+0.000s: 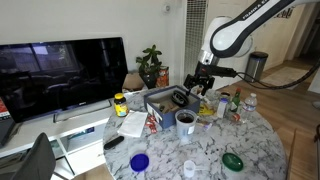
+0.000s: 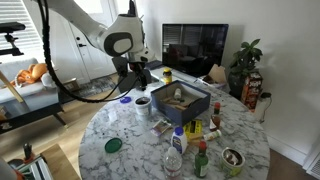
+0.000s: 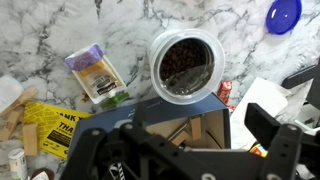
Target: Put the silver cup in the larger clear cup then put the small clear cup inside the silver cup.
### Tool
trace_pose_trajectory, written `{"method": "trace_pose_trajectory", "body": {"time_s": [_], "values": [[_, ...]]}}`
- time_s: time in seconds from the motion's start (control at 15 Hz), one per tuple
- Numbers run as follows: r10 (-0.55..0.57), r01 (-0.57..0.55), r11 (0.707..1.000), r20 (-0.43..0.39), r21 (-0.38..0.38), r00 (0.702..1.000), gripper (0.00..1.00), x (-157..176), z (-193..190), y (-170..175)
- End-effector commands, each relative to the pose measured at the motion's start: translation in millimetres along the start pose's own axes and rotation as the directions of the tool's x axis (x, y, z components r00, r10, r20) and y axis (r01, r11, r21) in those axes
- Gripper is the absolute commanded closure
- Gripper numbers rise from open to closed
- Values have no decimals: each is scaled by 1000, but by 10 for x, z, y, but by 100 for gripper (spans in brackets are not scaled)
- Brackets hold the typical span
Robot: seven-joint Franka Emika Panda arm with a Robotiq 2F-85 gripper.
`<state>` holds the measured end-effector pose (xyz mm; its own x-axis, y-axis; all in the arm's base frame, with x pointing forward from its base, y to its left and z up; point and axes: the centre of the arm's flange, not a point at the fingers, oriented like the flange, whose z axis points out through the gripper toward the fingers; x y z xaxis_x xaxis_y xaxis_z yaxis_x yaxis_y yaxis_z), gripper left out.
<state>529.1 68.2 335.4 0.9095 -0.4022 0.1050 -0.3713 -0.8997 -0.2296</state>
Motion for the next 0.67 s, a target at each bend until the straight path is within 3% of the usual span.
{"method": "trace_pose_trajectory", "body": {"time_s": [0.0,0.6], "values": [[7,-6,1000,55,-21,998,0,-41,-201,-106],[-7,7,1000,46,-4,999,0,-2,-192,-100]]}}
